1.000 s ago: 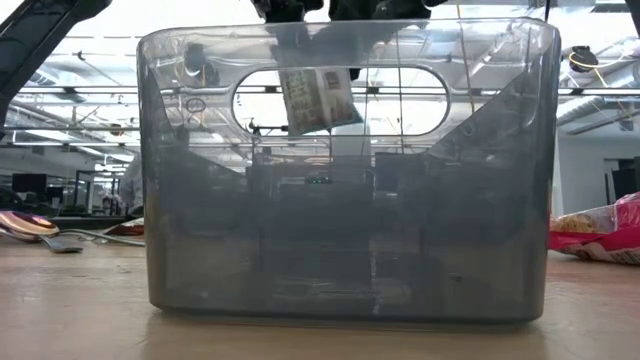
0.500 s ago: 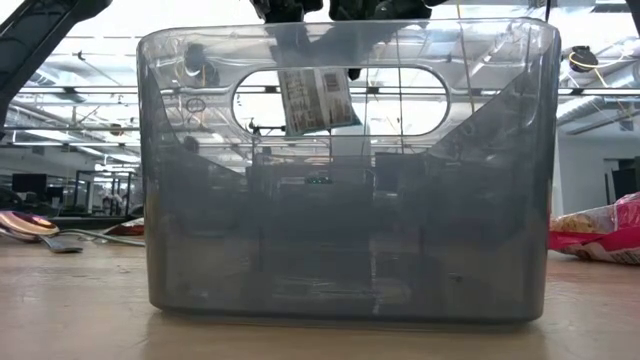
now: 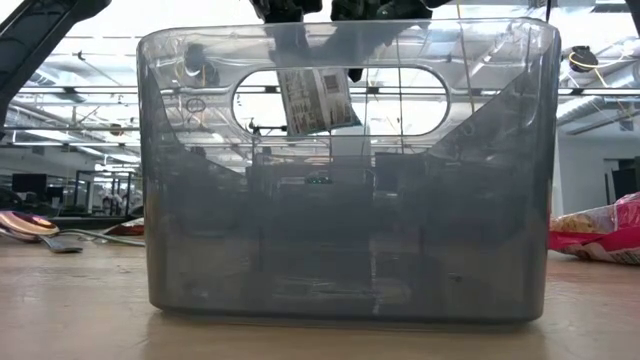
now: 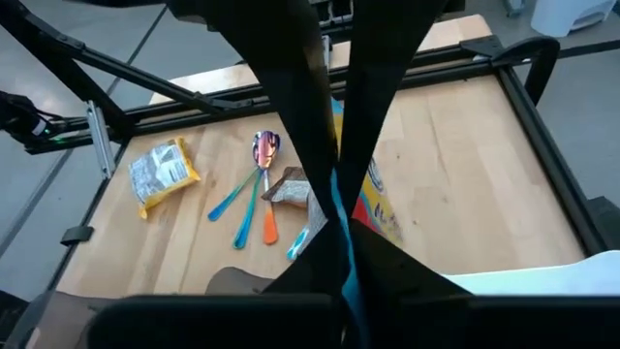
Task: Pick & Place Food Item
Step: Put the blue noodle pack into the white bin
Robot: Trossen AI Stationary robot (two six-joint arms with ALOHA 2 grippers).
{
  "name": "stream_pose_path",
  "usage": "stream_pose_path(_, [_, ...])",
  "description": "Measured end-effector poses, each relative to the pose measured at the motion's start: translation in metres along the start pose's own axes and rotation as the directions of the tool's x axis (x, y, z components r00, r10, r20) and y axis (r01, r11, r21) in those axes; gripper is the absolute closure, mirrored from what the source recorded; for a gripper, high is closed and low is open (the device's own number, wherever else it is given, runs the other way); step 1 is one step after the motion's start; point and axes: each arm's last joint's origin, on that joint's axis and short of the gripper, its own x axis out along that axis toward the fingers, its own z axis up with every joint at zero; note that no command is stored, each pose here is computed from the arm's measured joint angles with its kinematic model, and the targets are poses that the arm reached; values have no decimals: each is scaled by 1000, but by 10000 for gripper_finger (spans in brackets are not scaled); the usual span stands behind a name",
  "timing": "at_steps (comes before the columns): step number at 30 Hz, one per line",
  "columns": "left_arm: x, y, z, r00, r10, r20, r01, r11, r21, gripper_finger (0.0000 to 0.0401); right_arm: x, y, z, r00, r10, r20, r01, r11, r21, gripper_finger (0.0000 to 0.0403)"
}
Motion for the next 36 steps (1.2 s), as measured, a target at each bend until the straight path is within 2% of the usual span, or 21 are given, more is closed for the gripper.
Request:
stream_pose_path(5, [0,3,1,998,55,-5,-55,998,-11,387,0,-1,0,1000,-11,4,11,1000,-8,403])
stream_pose_path(12, [-10,13,-1,994,108,34,-106,993,-48,310,-4,-7,1,999,-40,15,40,999,-21,403])
stream_pose_path(17, [-42,15,-7,974,210,85,-205,977,-62,249,-12,-18,1,997,-70,37,70,997,-12,403])
stream_pose_path(22, [-88,6,-13,929,297,223,-284,955,-87,213,-23,-34,5,988,-115,102,115,993,6,403])
stream_pose_path(25, [-115,-2,-17,897,289,335,-266,957,-114,202,-24,-49,5,982,-124,141,121,992,30,403])
stream_pose_path(29, [-141,-10,-24,872,203,446,-165,979,-124,197,-15,-76,-1,978,-106,179,92,992,86,403])
stream_pose_path(32, [-145,-13,-26,873,154,463,-112,987,-118,197,-7,-94,-7,974,-122,190,101,988,115,403])
stream_pose_path(36, [-142,-14,-30,894,137,427,-92,988,-123,202,6,-111,-18,977,-105,184,80,987,142,403])
